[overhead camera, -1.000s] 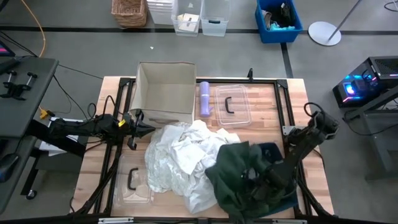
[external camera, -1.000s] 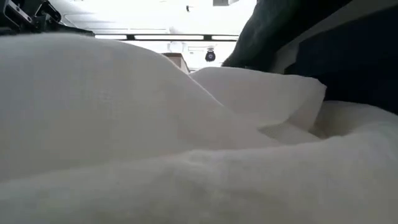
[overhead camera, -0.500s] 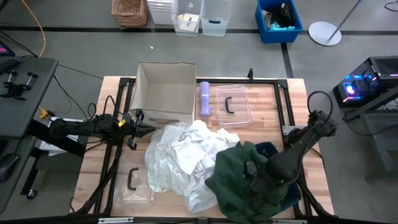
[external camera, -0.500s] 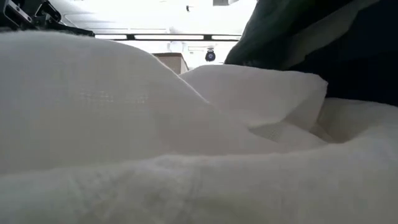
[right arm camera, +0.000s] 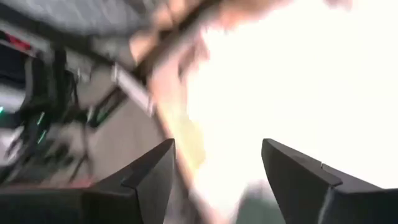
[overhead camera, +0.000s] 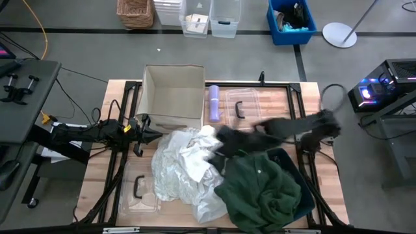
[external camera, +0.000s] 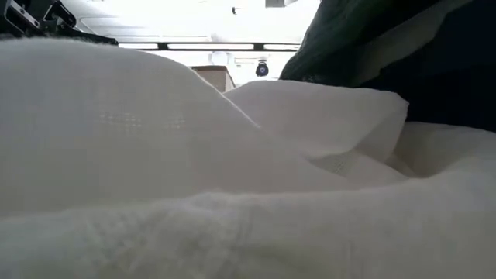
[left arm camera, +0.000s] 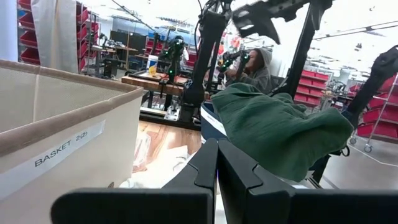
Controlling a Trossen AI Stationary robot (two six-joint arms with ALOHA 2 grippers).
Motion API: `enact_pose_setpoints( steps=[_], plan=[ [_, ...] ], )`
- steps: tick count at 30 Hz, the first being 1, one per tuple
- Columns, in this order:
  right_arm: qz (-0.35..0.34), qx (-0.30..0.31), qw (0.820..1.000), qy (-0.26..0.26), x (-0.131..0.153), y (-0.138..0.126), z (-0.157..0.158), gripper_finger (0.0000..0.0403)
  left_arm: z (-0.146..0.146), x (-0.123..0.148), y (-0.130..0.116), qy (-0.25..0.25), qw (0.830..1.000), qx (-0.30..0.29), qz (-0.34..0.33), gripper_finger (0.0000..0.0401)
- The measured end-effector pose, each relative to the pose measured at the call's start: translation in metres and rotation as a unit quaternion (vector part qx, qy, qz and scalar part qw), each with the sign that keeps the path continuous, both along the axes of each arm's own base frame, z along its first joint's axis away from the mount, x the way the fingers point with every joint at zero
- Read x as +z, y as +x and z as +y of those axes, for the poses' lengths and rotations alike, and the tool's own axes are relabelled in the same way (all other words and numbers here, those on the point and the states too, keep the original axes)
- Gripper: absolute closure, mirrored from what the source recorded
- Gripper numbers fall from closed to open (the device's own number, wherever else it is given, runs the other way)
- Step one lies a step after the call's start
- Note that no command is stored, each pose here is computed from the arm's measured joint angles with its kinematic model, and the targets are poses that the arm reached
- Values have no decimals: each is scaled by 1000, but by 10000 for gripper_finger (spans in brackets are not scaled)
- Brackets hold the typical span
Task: Sort clothes
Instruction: Put the white underwear into the light brown laundry organizer
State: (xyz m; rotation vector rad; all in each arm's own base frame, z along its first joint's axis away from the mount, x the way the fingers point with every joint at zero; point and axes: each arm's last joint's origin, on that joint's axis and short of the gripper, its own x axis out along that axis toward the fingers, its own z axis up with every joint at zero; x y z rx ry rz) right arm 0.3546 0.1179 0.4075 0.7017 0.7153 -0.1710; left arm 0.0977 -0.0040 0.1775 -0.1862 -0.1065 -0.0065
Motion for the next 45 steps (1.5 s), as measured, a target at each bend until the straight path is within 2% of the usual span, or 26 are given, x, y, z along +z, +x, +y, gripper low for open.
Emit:
enact_pose_setpoints(
  steps=[2, 5, 7, 9, 13, 23, 25, 27, 28, 29, 31, 33, 37, 39, 41, 43, 45],
  plan=[
    [-53, 32, 996, -59, -17, 40, -15, 167, 0, 0, 0, 0, 1000, 0, 0, 401],
    [-93, 123, 982, -110, -48, 85, -23, 167, 0, 0, 0, 0, 1000, 0, 0, 401],
    [-76, 171, 973, -132, -71, 102, -23, 167, 0, 0, 0, 0, 1000, 0, 0, 401],
    [-20, 184, 972, -148, -99, 113, -23, 167, 0, 0, 0, 0, 1000, 0, 0, 401],
    [79, 157, 971, -162, -152, 127, -24, 167, 0, 0, 0, 0, 1000, 0, 0, 401],
    [132, 95, 979, -121, -201, 142, -20, 175, 0, 0, 0, 0, 1000, 0, 0, 401],
    [138, 64, 983, -106, -202, 142, -22, 212, 0, 0, 0, 0, 1000, 0, 0, 401],
    [143, 36, 986, -81, -202, 142, -24, 290, 0, 0, 0, 0, 1000, 0, 0, 401],
    [142, 28, 987, -66, -200, 141, -26, 343, 0, 0, 0, 0, 1000, 0, 0, 401],
    [138, 23, 989, -58, -196, 141, -28, 371, 0, 0, 0, 0, 1000, 0, 0, 401],
    [114, -1, 993, -41, -176, 139, -31, 383, 0, 0, 0, 0, 1000, 0, 0, 401],
    [67, -18, 996, -48, -140, 136, -34, 394, 0, 0, 0, 0, 1000, 0, 0, 401],
    [-24, -31, 993, -113, -56, 115, -40, 398, 0, 0, 0, 0, 1000, 0, 0, 401],
    [-80, -26, 982, -167, -14, 102, -45, 398, 0, 0, 0, 0, 1000, 0, 0, 401],
    [-172, -27, 963, -205, 25, 84, -52, 399, 0, 0, 0, 0, 1000, 0, 0, 401],
    [-228, -54, 941, -243, 54, 66, -66, 400, 0, 0, 0, 0, 1000, 0, 0, 401],
    [-240, -96, 921, -293, 73, 50, -84, 400, 0, 0, 0, 0, 1000, 0, 0, 401]
  ],
)
